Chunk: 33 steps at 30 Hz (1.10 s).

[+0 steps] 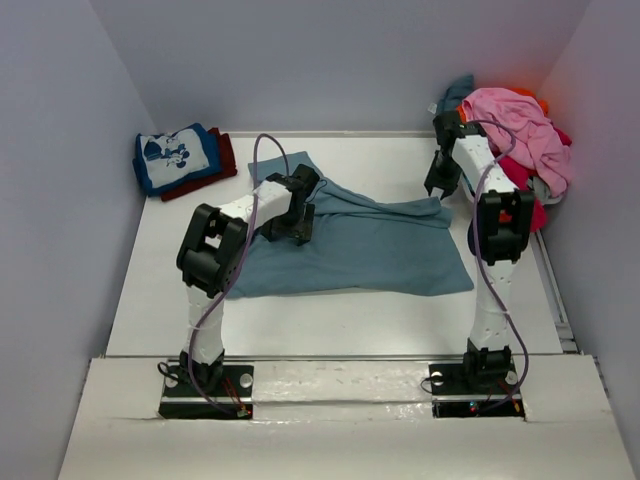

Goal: Fold and stack the t-shirts
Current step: Flatten out the tshirt

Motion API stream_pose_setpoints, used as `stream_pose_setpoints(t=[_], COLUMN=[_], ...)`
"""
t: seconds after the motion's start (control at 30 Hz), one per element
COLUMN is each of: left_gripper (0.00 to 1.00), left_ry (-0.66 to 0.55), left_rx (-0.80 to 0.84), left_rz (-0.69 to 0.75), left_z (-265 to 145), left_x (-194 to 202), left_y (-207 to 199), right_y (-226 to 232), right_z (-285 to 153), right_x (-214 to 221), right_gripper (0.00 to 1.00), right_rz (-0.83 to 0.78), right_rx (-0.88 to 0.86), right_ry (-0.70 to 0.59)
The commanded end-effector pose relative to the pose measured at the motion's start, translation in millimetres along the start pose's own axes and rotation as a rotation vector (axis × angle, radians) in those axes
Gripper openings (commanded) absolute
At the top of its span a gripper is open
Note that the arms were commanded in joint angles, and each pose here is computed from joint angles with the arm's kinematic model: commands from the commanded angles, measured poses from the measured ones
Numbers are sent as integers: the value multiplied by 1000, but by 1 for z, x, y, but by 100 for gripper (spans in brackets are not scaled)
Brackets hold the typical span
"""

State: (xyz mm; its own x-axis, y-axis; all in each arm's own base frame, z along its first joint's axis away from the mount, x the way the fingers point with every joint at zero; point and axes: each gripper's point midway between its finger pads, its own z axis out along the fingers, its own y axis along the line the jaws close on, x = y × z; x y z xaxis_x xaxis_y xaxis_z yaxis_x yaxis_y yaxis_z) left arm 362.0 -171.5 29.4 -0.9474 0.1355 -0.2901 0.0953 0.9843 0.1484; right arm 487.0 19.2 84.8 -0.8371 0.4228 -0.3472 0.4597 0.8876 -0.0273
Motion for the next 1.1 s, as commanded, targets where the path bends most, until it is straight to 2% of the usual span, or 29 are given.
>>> stream_pose_setpoints(t=[0.0,0.03,0.17,0.37,0.5,0.6,0.73,1.07], left_gripper=[88,88,88,88,88,88,88,88], left_ry=[-16,-14,-13,-11,-12,-15,-16,-14], left_rx=[20,20,28,33,32,33,31,31], left_rz=[13,13,13,22,22,23,23,25], left_z=[-12,-12,-11,-11,-12,-13,-14,-15], left_x=[-1,-1,0,3,4,5,7,9], left_y=[0,0,-1,-5,-4,-3,-2,-1], right_y=[-19,-22,-35,-44,-45,-45,-45,-53], right_z=[-37,-47,-45,-55,-42,-29,-12,1], right_x=[-3,-5,22,27,37,38,38,26], right_gripper=[41,42,42,44,46,53,54,57], right_rz=[22,32,34,41,36,44,65,77], right_rx=[12,2,21,33,46,44,34,45], right_ry=[-60,-90,-50,-63,-32,-21,14,9])
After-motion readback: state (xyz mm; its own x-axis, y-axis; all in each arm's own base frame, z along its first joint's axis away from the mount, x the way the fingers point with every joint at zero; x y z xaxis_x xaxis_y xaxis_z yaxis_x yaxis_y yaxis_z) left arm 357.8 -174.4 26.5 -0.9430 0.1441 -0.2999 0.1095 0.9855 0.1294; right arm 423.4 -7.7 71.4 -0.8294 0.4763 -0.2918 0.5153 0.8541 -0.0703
